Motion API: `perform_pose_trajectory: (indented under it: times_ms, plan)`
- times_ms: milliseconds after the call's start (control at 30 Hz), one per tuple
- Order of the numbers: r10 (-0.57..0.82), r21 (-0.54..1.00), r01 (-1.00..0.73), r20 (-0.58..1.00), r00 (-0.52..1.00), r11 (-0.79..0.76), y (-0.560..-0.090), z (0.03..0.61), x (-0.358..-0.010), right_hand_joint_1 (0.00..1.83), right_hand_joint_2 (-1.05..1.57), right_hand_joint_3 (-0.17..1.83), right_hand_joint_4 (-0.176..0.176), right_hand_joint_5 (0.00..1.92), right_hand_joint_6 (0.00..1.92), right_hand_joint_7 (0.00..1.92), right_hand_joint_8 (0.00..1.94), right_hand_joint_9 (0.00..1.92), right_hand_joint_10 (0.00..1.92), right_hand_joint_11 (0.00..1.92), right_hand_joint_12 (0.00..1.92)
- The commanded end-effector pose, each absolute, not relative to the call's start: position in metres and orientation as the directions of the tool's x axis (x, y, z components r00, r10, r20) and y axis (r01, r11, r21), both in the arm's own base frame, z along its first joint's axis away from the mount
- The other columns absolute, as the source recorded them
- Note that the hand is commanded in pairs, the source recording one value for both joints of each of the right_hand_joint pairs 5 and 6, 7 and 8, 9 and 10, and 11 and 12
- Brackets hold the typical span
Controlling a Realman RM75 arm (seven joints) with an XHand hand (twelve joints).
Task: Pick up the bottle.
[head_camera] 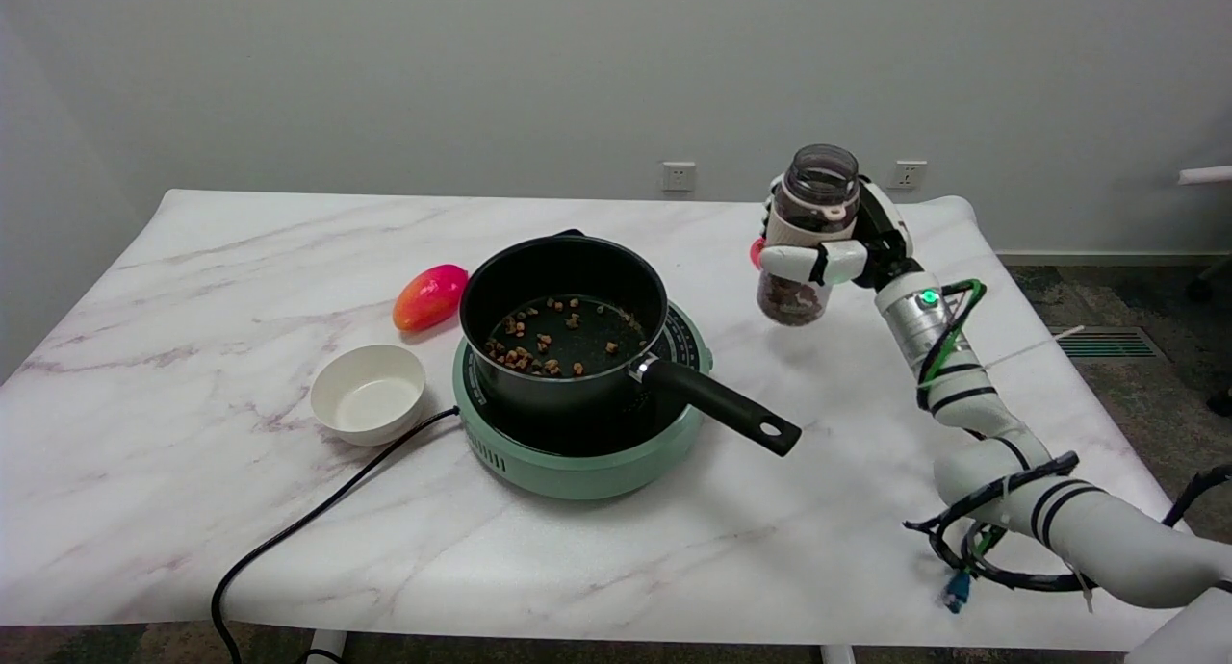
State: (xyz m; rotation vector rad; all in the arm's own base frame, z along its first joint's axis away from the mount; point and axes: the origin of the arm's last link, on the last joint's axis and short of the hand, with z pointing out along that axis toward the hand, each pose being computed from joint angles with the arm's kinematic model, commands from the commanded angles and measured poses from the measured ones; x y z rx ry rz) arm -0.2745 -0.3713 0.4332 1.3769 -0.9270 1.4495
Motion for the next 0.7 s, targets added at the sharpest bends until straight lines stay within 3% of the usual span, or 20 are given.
perform_pose_trajectory:
  times_ms: [33,367,700]
  plan:
    - [0.07,0.203,-0.894,0.979,0.191,-0.4,-0.412,0.408,-0.206,1.46,1.27,0.42,0.0,1.92,1.92,1.79,1.79,1.38,1.38,1.27,1.27]
    - [0.134,0.546,-0.737,0.83,0.542,-0.399,-0.424,0.39,-0.154,1.43,1.37,0.35,0.0,1.92,1.92,1.86,1.86,1.42,1.42,1.3,1.3]
    - [0.158,0.687,-0.544,0.678,0.717,-0.482,-0.431,0.347,-0.11,1.47,1.3,0.41,0.0,1.92,1.92,1.85,1.85,1.39,1.39,1.28,1.28]
